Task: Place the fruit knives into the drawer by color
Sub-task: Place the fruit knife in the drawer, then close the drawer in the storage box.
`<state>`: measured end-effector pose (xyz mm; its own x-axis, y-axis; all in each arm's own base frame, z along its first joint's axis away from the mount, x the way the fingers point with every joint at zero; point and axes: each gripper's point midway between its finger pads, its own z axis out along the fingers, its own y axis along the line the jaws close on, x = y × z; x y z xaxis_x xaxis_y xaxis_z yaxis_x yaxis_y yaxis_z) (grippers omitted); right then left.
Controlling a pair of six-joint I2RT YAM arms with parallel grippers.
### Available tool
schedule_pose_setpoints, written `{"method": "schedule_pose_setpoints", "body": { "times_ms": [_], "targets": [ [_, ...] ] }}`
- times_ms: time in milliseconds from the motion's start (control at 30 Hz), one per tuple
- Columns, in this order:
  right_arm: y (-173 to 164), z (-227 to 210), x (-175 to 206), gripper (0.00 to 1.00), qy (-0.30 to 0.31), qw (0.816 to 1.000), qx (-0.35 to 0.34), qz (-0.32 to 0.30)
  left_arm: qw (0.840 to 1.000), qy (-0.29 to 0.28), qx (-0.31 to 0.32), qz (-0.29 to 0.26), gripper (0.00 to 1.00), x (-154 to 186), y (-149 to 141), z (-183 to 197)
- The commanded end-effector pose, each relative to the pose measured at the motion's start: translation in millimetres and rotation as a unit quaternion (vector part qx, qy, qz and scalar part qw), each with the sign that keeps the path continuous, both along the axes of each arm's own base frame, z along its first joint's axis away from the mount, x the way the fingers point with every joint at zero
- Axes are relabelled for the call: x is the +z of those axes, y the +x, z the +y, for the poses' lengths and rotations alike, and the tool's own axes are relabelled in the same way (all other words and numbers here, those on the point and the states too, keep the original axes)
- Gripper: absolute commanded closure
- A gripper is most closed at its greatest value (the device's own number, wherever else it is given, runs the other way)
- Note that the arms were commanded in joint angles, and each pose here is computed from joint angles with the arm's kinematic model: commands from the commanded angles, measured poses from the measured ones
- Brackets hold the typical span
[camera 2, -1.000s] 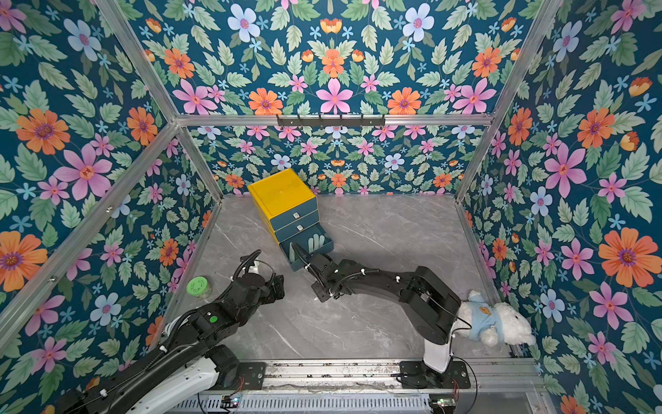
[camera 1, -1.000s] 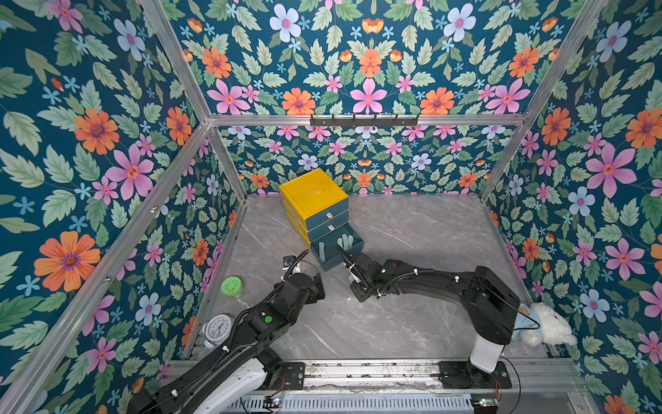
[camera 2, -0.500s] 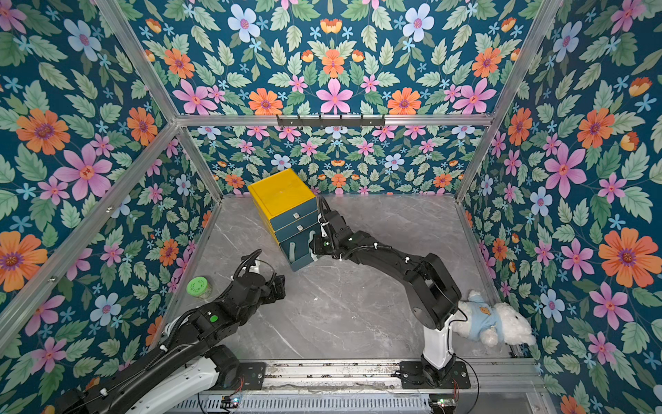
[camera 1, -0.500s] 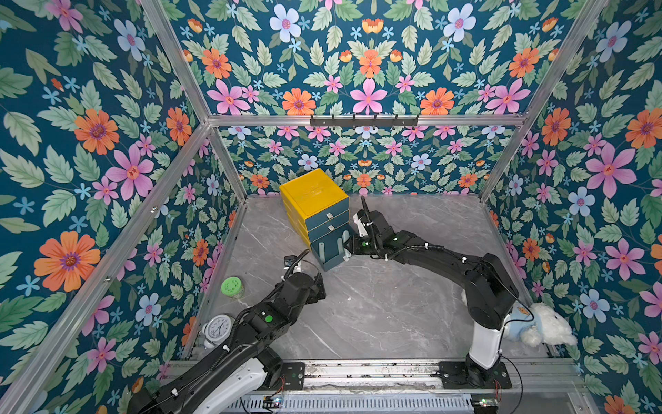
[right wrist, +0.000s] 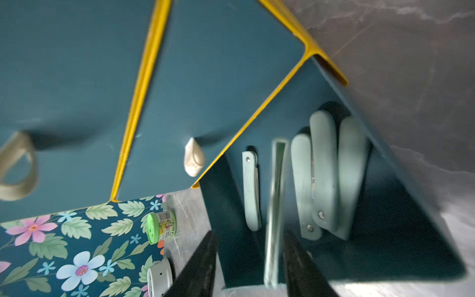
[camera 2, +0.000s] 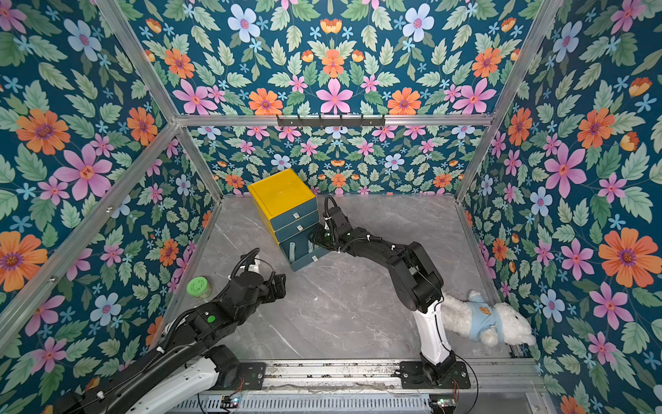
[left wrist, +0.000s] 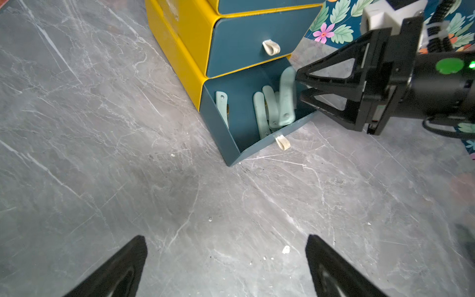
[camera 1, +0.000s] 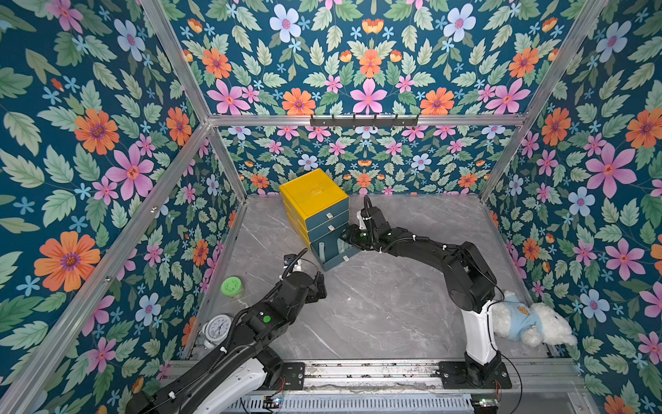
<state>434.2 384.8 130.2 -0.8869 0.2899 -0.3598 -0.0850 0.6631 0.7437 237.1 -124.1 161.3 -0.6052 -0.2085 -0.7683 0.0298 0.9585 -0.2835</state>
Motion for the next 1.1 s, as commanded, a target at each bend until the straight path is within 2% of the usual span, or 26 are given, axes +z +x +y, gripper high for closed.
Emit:
{"method": "schedule_pose_setpoints", "body": {
  "times_ms": [0, 167, 267, 433, 533, 700, 800, 900, 1067],
  "targets": [
    [-0.2, 1.1, 36.1, 0.54, 0.031, 0.998, 0.01, -0.05, 1.0, -0.006, 0.001, -0.006, 0.01, 11.0, 2.8, -2.3],
    [-24.3, -15.5, 48.0, 0.51, 0.03, 0.997, 0.018, -0.065, 1.0, -0.009, -0.015, -0.026, 0.01, 40.9, 16.4, -15.9],
    [-42.8, -27.0, 41.0, 0.52, 0.038, 0.998, 0.017, -0.056, 0.998, -0.032, -0.037, -0.045, 0.01, 81.7, 38.7, -31.3],
    [-68.6, -44.4, 23.8, 0.55, 0.039, 0.998, 0.013, -0.038, 0.991, -0.071, -0.058, -0.096, 0.01, 156.5, 97.6, -48.0],
    [-79.8, -54.0, 10.9, 0.57, 0.037, 0.999, 0.004, -0.023, 0.987, -0.092, -0.052, -0.123, 0.01, 186.4, 140.3, -46.4],
    [-88.1, -62.3, -10.9, 0.58, 0.025, 1.0, -0.006, 0.002, 0.987, -0.087, -0.047, -0.124, 0.01, 188.3, 200.0, -57.3],
    [-86.9, -62.2, -21.1, 0.59, 0.022, 1.0, -0.013, 0.015, 0.991, -0.069, -0.041, -0.105, 0.01, 168.8, 226.4, -63.7],
    [-82.4, -57.8, -31.8, 0.6, 0.025, 0.999, -0.017, 0.026, 0.994, -0.056, -0.037, -0.081, 0.01, 145.7, 242.5, -66.9],
    [-69.3, -45.2, -44.7, 0.61, 0.035, 0.998, -0.02, 0.038, 0.998, -0.036, -0.025, -0.047, 0.01, 111.0, 253.5, -65.2]
  ]
}}
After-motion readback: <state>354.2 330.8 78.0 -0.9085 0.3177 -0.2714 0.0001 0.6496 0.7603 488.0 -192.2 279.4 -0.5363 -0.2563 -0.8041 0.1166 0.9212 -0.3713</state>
